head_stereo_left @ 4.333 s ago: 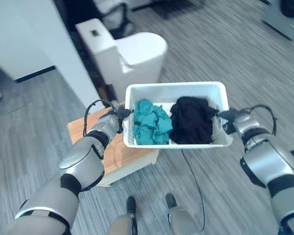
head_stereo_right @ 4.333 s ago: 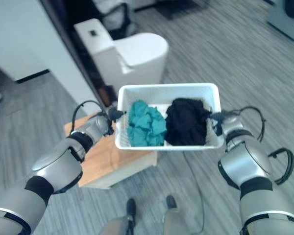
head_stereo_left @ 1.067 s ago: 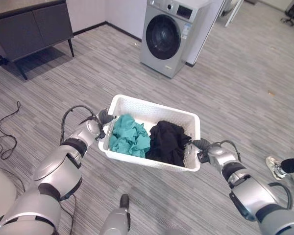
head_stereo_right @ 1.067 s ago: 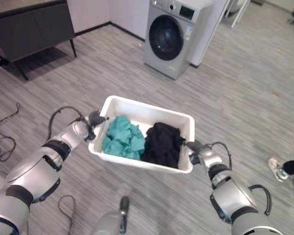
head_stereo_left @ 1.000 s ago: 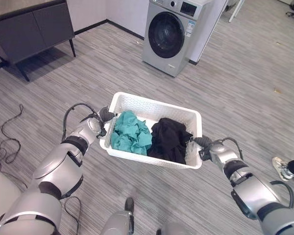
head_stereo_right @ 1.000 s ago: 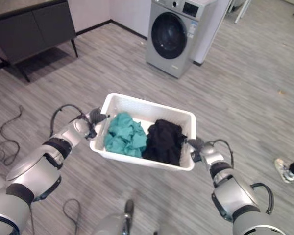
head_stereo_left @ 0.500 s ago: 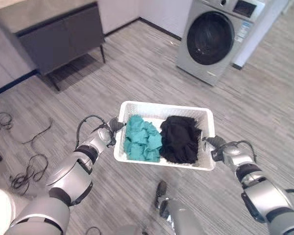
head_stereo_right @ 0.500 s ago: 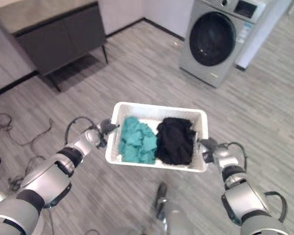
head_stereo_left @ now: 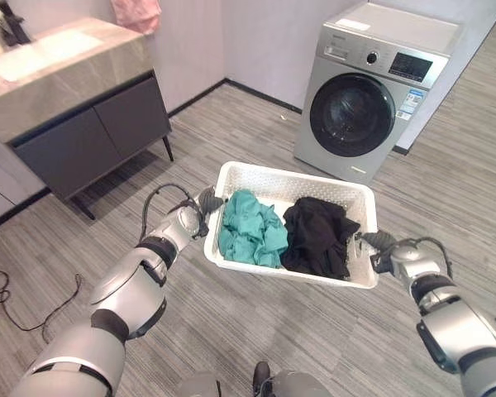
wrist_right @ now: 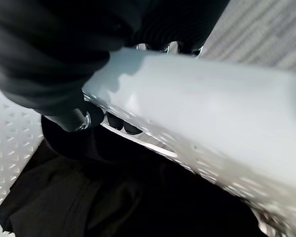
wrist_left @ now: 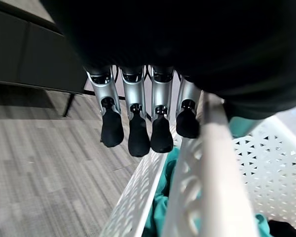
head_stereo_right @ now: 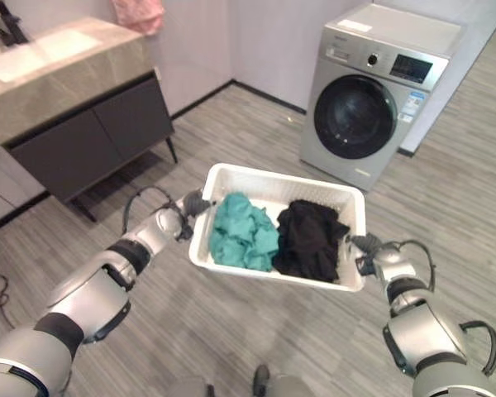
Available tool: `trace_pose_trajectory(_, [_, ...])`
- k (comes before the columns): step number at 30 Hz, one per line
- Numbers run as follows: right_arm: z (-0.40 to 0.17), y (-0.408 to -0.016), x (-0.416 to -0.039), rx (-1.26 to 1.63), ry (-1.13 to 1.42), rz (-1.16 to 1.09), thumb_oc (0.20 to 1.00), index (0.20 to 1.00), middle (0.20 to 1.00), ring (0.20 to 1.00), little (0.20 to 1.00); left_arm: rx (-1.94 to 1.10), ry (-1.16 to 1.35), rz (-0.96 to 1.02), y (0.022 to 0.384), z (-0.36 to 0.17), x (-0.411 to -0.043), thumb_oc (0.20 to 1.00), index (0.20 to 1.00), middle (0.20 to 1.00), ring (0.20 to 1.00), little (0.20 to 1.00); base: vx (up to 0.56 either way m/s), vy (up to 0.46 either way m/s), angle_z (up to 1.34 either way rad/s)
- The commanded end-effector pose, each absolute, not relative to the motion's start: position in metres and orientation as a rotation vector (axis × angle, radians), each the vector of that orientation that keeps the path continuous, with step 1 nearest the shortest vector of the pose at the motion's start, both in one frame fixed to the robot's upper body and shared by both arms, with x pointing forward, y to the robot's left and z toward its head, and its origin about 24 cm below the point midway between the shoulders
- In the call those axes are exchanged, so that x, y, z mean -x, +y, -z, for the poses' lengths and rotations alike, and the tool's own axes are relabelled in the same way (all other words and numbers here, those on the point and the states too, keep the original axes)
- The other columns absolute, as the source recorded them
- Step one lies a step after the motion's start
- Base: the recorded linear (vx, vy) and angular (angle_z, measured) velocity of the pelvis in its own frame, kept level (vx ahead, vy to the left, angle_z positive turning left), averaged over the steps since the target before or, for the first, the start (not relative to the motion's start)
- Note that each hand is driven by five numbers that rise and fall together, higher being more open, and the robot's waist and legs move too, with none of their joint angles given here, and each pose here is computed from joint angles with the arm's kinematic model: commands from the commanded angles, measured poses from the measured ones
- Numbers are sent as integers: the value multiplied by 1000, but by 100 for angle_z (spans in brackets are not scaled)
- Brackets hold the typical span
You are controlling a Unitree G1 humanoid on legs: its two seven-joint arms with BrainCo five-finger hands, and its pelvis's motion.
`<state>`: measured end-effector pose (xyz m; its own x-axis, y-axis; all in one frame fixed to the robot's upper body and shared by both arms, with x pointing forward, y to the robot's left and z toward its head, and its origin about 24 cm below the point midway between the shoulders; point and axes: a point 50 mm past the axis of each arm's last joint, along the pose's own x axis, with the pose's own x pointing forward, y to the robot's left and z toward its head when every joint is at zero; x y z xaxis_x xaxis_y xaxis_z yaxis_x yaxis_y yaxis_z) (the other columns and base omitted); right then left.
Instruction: Grab the laundry basket,head to the washer,open it,put in the laundry and shut it.
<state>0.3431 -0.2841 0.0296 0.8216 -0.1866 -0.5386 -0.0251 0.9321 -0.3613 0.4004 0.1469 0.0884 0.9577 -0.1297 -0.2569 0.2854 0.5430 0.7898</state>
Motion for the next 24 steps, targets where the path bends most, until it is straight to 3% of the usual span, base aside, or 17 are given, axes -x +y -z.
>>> trace_pose_trajectory(1, [-56,-353,-321,334,541,316,200,200,200,200,200,-975,138,4,198,-139,-415,200,200,200,200,200,495,102,-44])
trace_pose_trajectory(13, [-31,-334,-318,317,599,271,200,200,200,200,200,-996,155,31,202,-123,-408,200,200,200,200,200,372,144,-84])
trace_pose_trajectory(24, [-46,-336,-326,310,560,268,200,200,200,200,200,-993,127,25,197,-130,-412,200,200,200,200,200,319,-17,-2])
